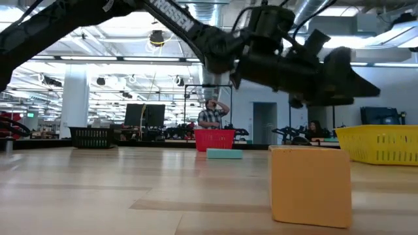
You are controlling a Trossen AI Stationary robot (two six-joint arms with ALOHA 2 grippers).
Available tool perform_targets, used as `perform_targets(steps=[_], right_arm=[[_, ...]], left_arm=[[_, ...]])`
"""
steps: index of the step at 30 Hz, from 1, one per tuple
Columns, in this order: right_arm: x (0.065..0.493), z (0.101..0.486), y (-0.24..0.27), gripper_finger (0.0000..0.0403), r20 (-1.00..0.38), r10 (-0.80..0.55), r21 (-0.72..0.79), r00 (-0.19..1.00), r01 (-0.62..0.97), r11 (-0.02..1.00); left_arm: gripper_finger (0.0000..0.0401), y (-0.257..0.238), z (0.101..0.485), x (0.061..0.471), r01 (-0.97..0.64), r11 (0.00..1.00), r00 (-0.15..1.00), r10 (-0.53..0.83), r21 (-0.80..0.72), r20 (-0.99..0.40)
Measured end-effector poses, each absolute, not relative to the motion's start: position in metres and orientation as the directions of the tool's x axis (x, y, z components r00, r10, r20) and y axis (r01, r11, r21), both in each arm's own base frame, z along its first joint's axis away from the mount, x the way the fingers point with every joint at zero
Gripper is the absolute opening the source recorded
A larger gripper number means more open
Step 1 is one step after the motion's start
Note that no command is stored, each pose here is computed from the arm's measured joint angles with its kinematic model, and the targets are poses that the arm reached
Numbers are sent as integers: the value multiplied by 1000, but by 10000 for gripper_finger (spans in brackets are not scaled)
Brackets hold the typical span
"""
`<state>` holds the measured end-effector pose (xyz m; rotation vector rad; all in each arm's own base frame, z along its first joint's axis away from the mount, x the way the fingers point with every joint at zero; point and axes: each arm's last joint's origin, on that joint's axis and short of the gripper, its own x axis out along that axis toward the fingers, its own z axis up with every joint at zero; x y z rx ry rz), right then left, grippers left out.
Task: Sort & place blocks by color
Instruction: Put the orange block into the red bin
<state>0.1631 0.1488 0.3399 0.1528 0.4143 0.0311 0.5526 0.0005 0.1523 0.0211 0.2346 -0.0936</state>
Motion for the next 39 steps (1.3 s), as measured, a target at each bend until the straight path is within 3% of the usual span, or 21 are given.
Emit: perform_targets(steps=[8,14,19,23,27,30,39], right_arm=[[155,347,140,265,-387,65,135,920,-14,991],[154,347,138,265,-383,42,85,923,-10,996],[162,336,146,265,-414,24,33,910,-11,999],[178,316,152,265,-428,-11,21,904,22,1000],[207,296,153,265,-466,-29,31,884,49,998],[233,283,149,265,-503,35,100,864,18,995],[291,250,161,265,-594,142,285,792,42,958]], left_arm=[[321,19,235,505,27,995,832,29,93,-553],[322,20,267,446,9,976,555,176,217,-813],[322,13,288,385,-49,972,409,230,231,-883],[323,-5,291,336,-133,977,508,211,166,-835],[323,-30,271,297,-169,985,720,145,31,-679],[323,-48,250,272,-152,986,837,96,-62,-538],[323,-91,207,215,-46,985,911,-27,-167,-412]])
